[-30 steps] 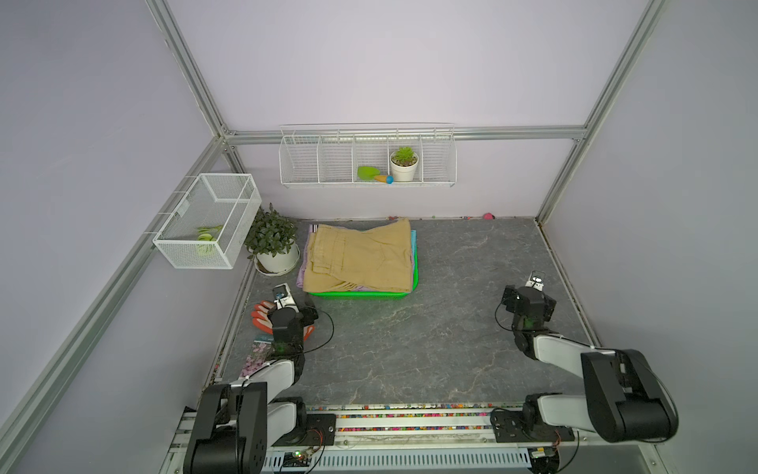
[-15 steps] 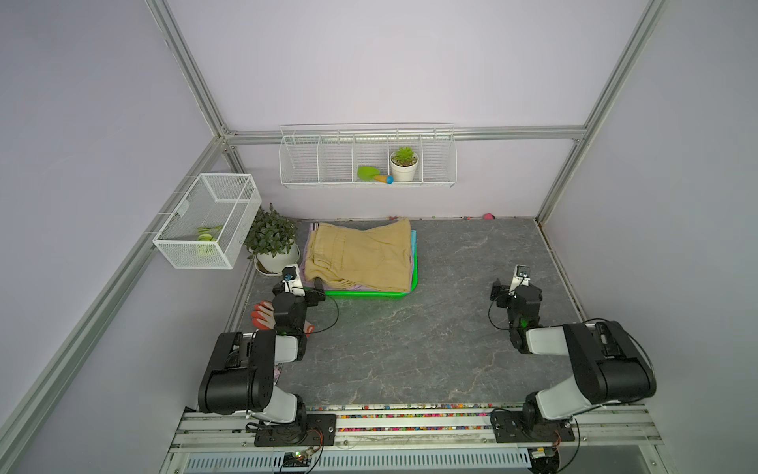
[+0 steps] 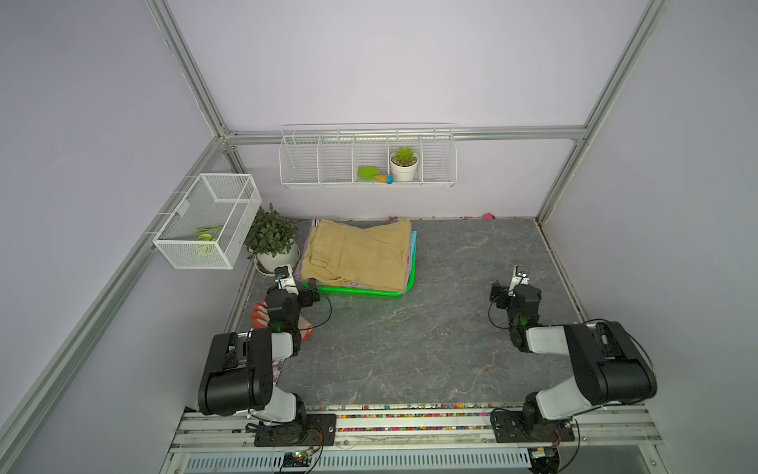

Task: Put the folded long pants in the basket
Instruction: Reset both arms

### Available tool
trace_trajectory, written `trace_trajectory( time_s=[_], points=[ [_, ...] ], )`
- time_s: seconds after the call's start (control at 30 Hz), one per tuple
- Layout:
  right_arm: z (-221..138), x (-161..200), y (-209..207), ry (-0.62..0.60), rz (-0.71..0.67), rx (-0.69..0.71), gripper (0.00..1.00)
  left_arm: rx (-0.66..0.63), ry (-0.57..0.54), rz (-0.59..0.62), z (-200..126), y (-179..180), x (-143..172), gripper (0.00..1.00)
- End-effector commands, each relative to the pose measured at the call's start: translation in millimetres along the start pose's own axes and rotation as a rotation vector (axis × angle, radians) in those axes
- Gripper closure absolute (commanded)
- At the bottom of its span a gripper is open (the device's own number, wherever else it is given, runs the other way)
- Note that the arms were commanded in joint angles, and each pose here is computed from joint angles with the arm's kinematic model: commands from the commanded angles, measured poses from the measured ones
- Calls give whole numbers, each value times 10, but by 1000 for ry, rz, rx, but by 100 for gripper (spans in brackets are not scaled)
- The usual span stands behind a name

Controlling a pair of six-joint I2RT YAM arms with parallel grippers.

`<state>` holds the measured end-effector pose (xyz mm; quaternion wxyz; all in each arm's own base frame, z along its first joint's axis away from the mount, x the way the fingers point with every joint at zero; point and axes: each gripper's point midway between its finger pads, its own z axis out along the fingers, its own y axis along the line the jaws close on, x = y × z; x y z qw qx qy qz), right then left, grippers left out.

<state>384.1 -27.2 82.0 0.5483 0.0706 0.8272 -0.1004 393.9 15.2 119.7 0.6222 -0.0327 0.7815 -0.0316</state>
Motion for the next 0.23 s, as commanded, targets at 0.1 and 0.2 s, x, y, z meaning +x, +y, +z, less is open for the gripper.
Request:
trace_trajectory(
  time_s=[0.1, 0.2],
  points=[
    [7, -115, 6, -20, -1, 11, 1, 9, 13, -5, 27, -16, -4, 0],
    [-1, -125, 3, -27, -2, 12, 1, 9, 12, -4, 29, -15, -10, 0]
  ],
)
